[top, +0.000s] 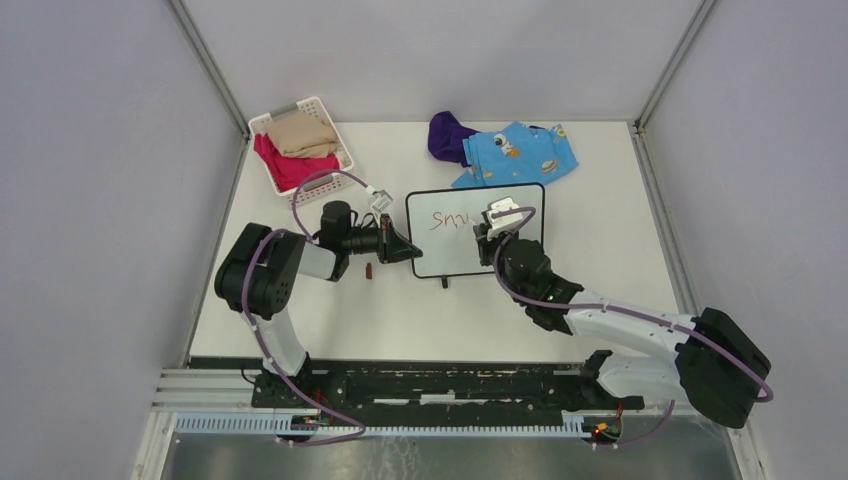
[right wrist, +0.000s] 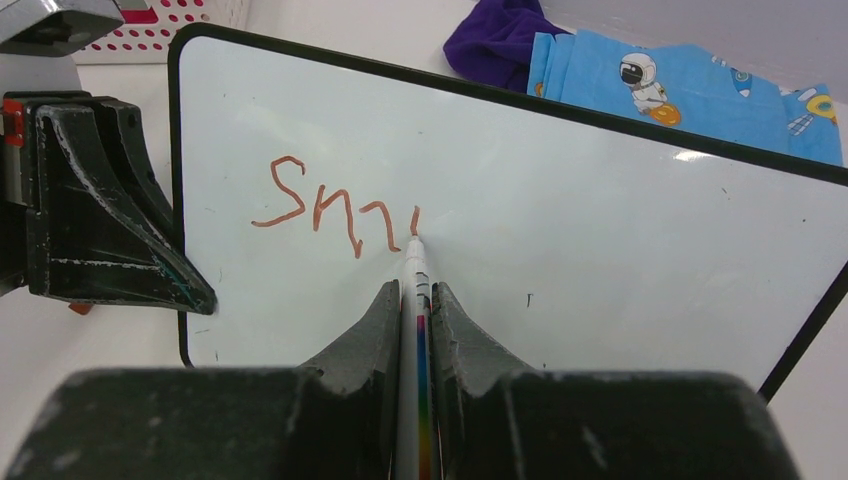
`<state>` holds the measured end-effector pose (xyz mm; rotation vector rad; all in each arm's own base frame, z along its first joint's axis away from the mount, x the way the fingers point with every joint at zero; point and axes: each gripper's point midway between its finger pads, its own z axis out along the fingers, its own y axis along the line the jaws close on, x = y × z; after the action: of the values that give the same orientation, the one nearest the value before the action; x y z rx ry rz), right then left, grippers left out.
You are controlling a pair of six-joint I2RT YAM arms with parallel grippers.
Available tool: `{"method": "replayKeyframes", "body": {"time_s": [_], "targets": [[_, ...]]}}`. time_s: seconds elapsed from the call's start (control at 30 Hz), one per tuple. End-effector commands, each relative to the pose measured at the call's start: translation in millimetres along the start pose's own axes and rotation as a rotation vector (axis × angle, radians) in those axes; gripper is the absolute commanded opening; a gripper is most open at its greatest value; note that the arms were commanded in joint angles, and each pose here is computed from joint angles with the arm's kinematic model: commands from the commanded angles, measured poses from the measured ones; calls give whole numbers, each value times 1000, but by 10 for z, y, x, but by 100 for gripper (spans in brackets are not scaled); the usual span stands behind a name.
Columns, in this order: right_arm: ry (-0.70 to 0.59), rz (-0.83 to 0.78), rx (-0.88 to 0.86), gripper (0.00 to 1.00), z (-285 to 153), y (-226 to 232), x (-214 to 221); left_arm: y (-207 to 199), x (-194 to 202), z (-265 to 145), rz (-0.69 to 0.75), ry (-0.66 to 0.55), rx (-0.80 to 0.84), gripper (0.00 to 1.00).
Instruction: Write a sentence on the whiteboard
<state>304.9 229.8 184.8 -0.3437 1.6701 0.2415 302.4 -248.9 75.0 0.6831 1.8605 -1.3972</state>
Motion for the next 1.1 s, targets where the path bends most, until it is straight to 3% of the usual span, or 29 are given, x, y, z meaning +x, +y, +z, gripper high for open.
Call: {"method": "replayKeyframes", "body": {"time_s": [0.0, 0.43, 1.07], "targets": [[6, 10, 32, 0, -33, -96, 59, 134, -41, -3, 42, -10, -66, 2], [-96, 68, 9, 0, -81, -97, -408, 133, -45, -4, 43, -11, -66, 2], [-135, 78, 21, 0, 80, -138, -619, 130, -39, 1, 44, -6, -65, 2]]}}
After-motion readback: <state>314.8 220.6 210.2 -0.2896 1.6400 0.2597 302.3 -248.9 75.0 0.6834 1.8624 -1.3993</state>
